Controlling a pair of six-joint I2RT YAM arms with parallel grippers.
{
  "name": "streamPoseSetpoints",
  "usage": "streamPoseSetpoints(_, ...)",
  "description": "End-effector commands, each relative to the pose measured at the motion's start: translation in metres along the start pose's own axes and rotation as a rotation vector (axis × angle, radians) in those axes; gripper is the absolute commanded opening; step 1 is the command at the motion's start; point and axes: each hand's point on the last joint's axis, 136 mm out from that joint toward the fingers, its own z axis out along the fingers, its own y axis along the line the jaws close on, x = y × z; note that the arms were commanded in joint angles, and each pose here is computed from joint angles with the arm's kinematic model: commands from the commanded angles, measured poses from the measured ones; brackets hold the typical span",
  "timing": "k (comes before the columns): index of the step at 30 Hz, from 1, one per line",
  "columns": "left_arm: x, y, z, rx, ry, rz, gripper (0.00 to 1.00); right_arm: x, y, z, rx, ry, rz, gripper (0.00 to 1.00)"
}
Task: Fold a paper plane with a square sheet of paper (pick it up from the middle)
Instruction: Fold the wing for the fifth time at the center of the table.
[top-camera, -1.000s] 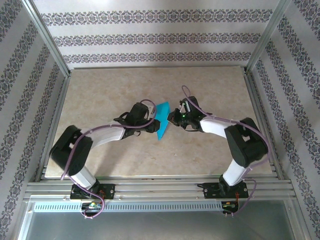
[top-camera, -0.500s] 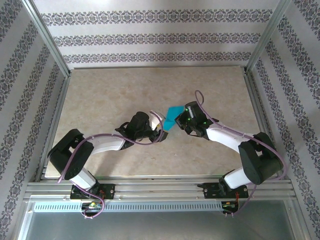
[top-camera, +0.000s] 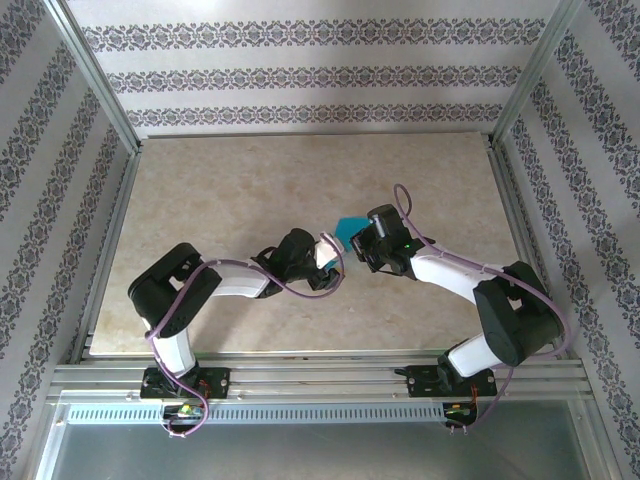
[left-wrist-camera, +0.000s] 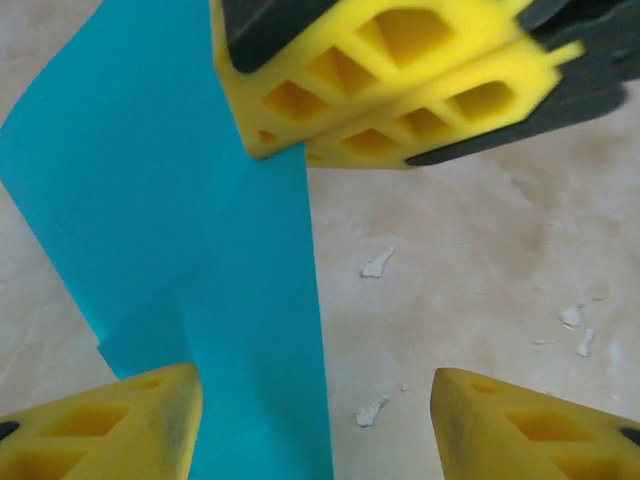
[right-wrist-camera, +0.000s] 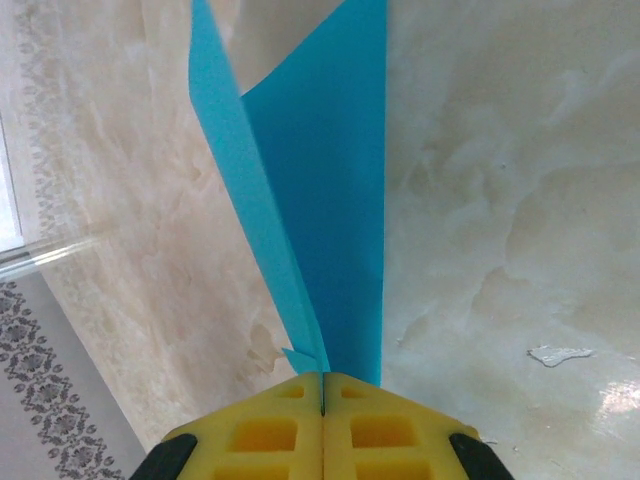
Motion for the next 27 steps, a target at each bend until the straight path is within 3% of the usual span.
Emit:
streamPoseSetpoints(1,-0.0092,0.0107,0.0066,-0.076,-0.018,0.077,0.56,0.0078,-0.0057,0.0022,0.022,0.025,0.032,0.08)
streamPoseSetpoints(10,-0.0063,0.0175,0.0069,-0.118,-0.019,0.094,0.36,0.0117,-0.0086,0.0041,0.031,0.061,0.049,0.1)
streamPoseSetpoints(17,-0.0075,0.0153,0.0085,-0.104,-0.022,0.084,0.32,0.0151,-0.0118,0.008,0.043,0.09,0.054,0.11)
streamPoseSetpoints(22,-0.0064,0.0155,0.0095,-0.103,-0.015,0.084,0.23,0.0154,-0.0139,0.0096,0.05,0.097,0.056,0.11)
streamPoseSetpoints(27,-0.0025,0.0135,0.0098,-0.09,0.0,0.073,0.15,0.0131,-0.013,0.0086,0.045,0.099,0.051,0.19)
